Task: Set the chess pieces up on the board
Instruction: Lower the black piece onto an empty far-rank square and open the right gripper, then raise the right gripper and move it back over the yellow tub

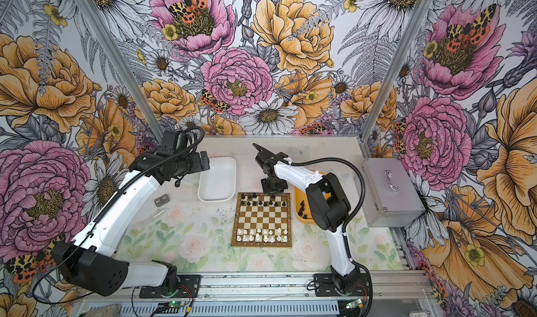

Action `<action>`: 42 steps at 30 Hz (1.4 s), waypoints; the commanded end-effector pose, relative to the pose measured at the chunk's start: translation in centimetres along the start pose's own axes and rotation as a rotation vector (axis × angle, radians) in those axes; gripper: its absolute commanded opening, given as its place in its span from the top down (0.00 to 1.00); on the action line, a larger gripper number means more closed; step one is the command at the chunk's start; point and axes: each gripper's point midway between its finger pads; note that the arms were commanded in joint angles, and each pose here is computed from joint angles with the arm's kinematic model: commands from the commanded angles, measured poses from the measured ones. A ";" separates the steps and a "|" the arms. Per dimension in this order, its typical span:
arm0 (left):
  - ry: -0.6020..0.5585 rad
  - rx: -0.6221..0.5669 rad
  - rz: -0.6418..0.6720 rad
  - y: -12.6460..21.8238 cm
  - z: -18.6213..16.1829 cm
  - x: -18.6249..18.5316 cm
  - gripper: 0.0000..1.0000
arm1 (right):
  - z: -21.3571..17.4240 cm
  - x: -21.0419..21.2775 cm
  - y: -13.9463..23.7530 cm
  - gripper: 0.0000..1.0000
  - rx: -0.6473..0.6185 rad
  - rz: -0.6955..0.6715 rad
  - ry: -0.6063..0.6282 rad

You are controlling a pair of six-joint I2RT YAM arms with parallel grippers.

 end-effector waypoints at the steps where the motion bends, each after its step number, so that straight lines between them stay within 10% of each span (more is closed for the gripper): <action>1: 0.027 -0.021 -0.002 0.1 0.5 0.2 0.01 | 0.7 0.5 0.7 0.71 -0.033 0.003 0.017; 15: 0.021 -0.030 0.002 0.2 0.9 0.2 0.01 | 2.2 1.0 3.1 0.61 -0.105 0.030 0.010; 27: 0.014 -0.057 -0.047 -0.3 3.2 -1.6 0.01 | 5.4 -4.2 12.5 0.51 -0.350 0.000 -0.150; 42: -0.225 0.086 -0.367 -4.6 -0.7 -20.6 0.01 | -3.4 -12.8 7.6 0.63 -0.185 -0.154 -0.382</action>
Point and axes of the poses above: each gripper's point midway between its finger pads, its own y axis back along the fingers, its own x axis along the line the jaws close on, z = x × y, and after that the axes turned 3 degrees about -y, right-handed
